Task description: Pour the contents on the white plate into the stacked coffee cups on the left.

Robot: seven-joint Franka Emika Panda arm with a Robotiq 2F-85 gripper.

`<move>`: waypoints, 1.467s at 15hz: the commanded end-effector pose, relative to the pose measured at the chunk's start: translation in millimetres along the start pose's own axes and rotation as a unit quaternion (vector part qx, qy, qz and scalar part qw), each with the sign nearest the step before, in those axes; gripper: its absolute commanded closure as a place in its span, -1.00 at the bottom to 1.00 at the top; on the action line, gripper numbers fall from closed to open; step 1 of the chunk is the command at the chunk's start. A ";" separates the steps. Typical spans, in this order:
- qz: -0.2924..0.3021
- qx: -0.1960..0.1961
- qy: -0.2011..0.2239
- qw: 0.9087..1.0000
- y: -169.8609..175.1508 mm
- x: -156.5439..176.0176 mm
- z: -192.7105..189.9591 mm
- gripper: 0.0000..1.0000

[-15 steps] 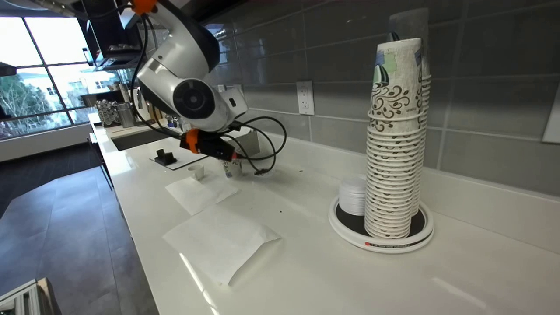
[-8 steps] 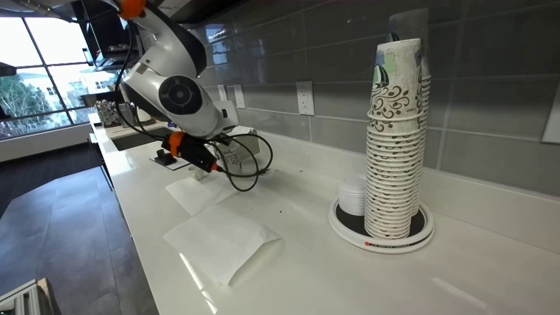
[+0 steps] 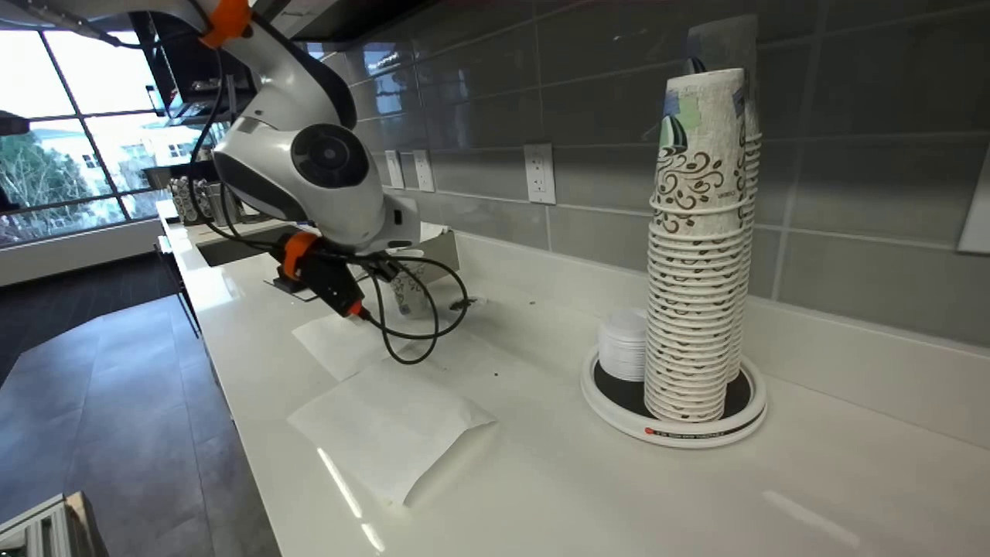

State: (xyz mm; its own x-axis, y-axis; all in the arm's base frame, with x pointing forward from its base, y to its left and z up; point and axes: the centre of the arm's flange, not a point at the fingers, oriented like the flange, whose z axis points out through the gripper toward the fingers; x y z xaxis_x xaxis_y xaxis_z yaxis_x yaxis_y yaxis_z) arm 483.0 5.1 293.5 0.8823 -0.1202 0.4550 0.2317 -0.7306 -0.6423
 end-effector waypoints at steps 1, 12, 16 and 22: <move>0.039 -0.023 -0.036 0.998 3.3 5.0 -3.3 0.96; 0.093 -0.054 -0.152 0.983 42.1 6.0 33.0 0.96; 0.100 -0.053 -0.184 0.976 53.2 10.9 56.9 0.96; 0.103 -0.055 -0.224 0.968 68.8 11.1 88.1 0.96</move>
State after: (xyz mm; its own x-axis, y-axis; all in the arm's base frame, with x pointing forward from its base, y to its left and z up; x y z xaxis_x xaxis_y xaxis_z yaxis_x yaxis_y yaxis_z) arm 524.3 7.7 206.2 0.9996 -0.0072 0.0285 0.0116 -0.7938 -0.6081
